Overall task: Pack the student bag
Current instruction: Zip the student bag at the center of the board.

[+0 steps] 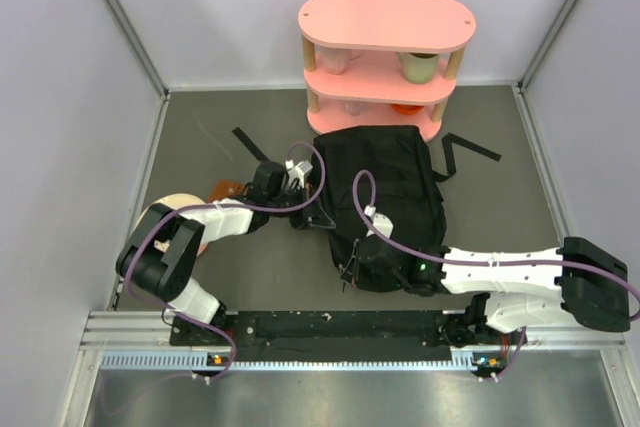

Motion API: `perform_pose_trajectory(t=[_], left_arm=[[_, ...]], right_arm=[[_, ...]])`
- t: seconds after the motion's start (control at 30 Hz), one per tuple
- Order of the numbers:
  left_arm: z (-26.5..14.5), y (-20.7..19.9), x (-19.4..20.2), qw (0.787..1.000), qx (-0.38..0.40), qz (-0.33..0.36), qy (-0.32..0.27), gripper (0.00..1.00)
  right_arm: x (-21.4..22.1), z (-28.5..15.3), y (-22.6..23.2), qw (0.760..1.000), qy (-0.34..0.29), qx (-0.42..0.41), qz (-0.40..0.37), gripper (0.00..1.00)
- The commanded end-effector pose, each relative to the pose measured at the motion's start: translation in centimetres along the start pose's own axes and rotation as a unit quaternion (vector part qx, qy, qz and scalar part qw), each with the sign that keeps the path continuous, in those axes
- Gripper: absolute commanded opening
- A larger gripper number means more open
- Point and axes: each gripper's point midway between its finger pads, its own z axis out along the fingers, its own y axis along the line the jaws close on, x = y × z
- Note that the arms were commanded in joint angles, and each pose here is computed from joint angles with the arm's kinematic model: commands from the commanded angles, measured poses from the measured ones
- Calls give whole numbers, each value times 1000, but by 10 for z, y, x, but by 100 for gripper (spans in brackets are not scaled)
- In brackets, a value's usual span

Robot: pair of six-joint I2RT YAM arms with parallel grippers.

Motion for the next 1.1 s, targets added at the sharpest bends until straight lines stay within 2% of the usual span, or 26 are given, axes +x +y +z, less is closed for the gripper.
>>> perform_pose_trajectory(t=[0.0,0.33,0.4,0.43,0.5,0.53,0.6,0.77,0.93,0.97,1.0,1.07], left_arm=[[-11,-12,-78,990,-3,72,-118,0],[-21,-1,-86,991,-7,61,-119,0],[-21,-3,-81,992,4,61,-113,13],[-22,-6,-76,992,14,57,-107,28],[-27,-5,-63,993,16,50,-109,43],[-30,-4,-59,993,15,39,-113,57],[-37,-1,-43,992,14,25,-120,62],[-47,1,-5,992,18,-14,-123,66],[-34,4,49,993,-4,-41,-110,65],[-29,5,67,995,-6,-41,-95,65],[-28,8,68,993,-13,-45,-109,59],[-27,9,81,992,-8,-62,-109,55]], right_arm=[[47,-8,-28,993,107,25,-36,0],[45,-12,-37,995,94,31,-19,0],[41,-10,-36,996,84,32,-20,0],[38,-10,-35,996,79,32,-19,0],[32,-6,-33,997,67,33,-15,0],[29,-4,-32,997,62,33,-11,0],[20,2,-28,998,50,24,4,0],[6,10,-14,999,32,5,16,0],[-2,11,-6,1000,16,-4,18,0],[-4,10,-6,1000,13,-5,19,0],[-5,10,-6,1000,9,-6,19,0],[-6,8,-6,1000,6,-7,20,0]])
